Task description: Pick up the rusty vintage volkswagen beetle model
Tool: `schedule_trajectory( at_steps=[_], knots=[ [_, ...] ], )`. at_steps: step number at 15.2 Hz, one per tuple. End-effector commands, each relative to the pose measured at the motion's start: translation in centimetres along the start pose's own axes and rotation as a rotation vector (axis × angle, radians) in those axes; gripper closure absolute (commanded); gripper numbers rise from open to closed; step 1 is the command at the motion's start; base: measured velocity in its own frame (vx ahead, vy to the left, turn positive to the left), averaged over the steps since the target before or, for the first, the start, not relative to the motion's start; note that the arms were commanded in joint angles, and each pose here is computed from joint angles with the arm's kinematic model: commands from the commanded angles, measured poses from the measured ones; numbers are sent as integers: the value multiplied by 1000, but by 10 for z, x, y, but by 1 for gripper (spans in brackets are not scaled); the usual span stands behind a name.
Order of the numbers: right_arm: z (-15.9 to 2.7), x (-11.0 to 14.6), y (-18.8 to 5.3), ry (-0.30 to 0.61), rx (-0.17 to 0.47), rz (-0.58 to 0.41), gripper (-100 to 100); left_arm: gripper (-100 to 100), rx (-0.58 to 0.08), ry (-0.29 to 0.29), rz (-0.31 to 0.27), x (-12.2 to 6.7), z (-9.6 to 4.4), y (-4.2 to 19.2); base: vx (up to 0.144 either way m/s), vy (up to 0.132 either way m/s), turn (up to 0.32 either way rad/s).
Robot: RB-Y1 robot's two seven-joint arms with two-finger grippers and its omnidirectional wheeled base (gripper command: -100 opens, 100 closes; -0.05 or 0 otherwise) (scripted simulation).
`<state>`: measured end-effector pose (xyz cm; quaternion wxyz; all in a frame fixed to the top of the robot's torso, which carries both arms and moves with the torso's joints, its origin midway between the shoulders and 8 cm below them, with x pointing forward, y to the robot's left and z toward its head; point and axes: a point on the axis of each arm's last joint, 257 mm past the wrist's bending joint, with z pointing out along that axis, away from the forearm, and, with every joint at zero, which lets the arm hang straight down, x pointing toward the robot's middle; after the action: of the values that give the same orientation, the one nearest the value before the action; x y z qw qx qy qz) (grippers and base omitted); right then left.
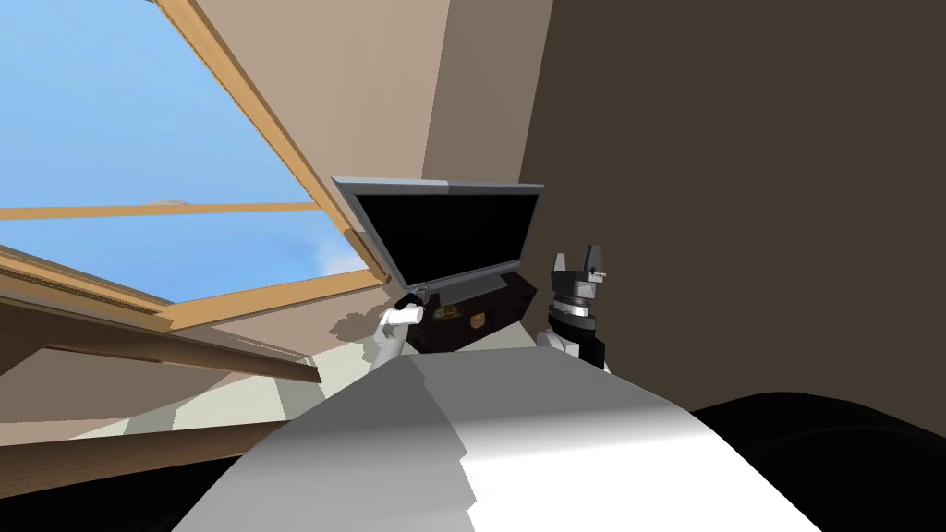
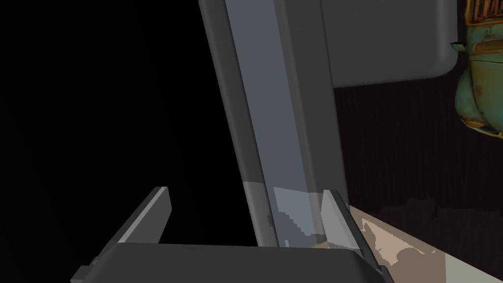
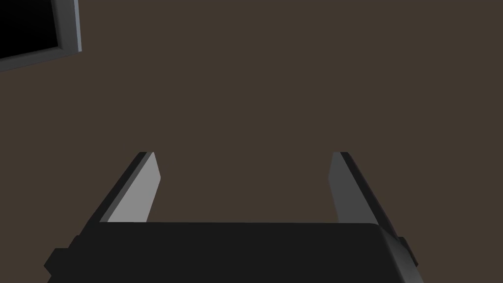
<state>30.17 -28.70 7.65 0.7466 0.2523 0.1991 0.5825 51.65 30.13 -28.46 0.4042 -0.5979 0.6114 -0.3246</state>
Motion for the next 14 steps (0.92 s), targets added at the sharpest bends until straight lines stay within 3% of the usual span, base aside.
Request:
schedule_trajectory(
  at_steps=[1, 9, 14],
  knots=[
    [0, 0, 0, 0, 0, 0, 0, -100, -63, 7, -9, 3, 5, 17, 31, -38, -3],
    [0, 0, 0, 0, 0, 0, 0, -100, -271, 34, -36, 15, 17, 65, 31, -34, -1],
    [0, 0, 0, 0, 0, 0, 0, -100, -381, 44, -41, 18, 14, 91, 26, -31, -1]
  ],
)
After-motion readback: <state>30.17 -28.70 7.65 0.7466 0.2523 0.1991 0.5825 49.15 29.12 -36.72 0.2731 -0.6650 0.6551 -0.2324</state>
